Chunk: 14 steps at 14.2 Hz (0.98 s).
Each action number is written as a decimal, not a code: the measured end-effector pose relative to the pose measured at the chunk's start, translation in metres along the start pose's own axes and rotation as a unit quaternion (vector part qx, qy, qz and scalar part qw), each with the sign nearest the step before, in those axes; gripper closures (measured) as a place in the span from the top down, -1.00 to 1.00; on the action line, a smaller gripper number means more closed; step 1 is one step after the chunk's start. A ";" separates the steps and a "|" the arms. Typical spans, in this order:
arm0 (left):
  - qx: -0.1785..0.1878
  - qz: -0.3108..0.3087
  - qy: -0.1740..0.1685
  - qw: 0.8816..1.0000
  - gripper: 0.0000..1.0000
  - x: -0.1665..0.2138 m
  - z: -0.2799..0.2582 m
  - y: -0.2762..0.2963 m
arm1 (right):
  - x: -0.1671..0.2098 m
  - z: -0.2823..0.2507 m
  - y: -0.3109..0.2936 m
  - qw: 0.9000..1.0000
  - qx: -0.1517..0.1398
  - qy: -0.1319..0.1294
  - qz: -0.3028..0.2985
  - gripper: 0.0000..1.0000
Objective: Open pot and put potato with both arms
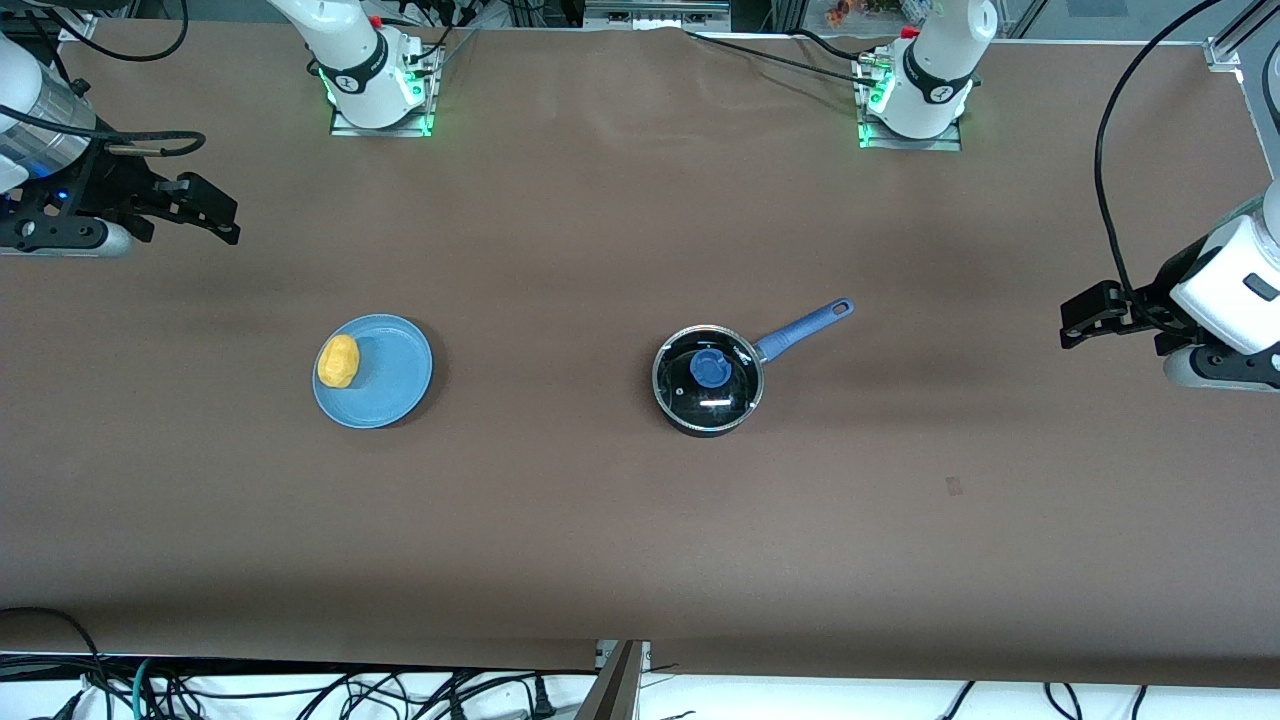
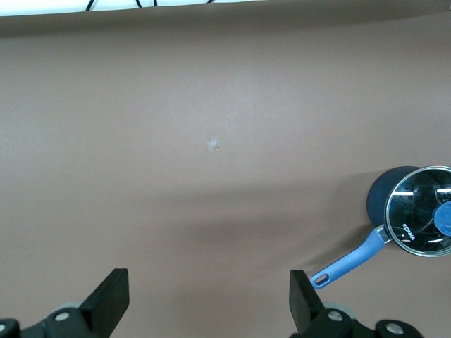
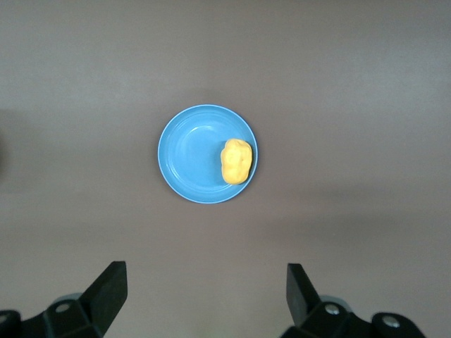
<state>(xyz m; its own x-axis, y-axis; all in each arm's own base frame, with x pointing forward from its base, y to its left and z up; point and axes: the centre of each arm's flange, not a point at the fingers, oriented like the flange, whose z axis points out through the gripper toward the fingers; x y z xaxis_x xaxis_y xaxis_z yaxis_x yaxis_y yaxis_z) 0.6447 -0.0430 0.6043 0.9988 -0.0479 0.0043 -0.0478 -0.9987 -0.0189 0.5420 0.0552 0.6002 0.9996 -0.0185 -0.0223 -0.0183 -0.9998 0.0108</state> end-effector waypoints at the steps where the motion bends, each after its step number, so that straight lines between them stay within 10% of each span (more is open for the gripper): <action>1: 0.000 0.000 0.000 1.000 1.00 0.000 0.000 0.000 | 0.000 0.000 0.001 1.000 0.000 0.001 0.001 1.00; 14: -0.001 0.004 0.000 1.000 0.99 0.000 0.000 0.005 | 0.001 0.000 0.007 1.000 0.003 0.001 0.006 1.00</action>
<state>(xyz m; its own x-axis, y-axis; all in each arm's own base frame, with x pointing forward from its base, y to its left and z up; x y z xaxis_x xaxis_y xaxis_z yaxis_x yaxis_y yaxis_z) 0.6443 -0.0481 0.6045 0.9984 -0.0556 0.0045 -0.0555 -0.9983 -0.0179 0.5430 0.0480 0.5998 0.9993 -0.0305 -0.0196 -0.0304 -0.9995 0.0052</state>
